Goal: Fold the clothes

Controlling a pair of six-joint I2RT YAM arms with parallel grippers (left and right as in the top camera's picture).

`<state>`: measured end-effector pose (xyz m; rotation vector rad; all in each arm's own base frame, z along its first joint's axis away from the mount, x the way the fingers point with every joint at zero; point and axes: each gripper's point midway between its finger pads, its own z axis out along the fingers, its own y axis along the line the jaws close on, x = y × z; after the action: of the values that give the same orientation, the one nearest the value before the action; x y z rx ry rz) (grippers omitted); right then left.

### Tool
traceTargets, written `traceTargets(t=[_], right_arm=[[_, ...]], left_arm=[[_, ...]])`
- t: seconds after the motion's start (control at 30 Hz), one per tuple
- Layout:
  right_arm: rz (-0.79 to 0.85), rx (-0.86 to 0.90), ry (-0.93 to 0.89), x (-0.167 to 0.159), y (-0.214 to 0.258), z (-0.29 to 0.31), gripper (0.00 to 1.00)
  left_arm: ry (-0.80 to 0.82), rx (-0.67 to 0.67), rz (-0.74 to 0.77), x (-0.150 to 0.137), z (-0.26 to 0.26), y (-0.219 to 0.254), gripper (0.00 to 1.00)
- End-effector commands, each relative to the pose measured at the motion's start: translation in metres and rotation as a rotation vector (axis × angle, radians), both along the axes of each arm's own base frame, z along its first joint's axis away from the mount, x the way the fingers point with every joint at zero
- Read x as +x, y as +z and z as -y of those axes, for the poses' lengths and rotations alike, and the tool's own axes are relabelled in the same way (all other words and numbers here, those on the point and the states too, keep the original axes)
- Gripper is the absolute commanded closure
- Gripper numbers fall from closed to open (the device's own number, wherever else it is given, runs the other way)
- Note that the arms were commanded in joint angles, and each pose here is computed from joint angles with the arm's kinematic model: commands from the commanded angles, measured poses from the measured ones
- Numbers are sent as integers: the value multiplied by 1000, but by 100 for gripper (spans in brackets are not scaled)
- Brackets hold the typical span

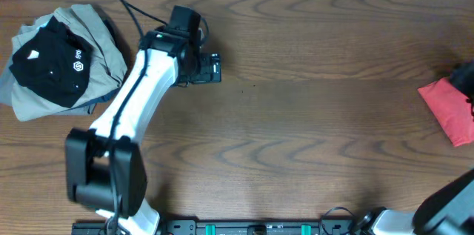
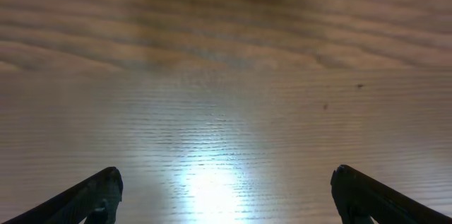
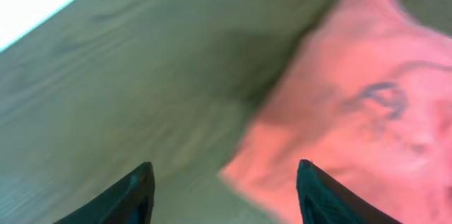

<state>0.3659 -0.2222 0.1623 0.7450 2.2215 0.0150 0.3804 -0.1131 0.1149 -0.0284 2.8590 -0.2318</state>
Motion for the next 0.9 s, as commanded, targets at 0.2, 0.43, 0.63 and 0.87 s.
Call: traceTargets(t=[0.2,0.43,0.63,0.87], right_arm=[[-354,14,254,-28,-35,-121,21],[-558,87,317,-66,-52,-178,13],[-534,182,405,-81,-46,-212,18],[-250,7,279,-100,-26,-210,2]], left_arm=[[255,160,-131,-33,-66,6,2],[408,199,-356,-86,-107,3,2],[366,166,-249,-105,-100,5,2],[399,22,160,-123,-92,24,2]])
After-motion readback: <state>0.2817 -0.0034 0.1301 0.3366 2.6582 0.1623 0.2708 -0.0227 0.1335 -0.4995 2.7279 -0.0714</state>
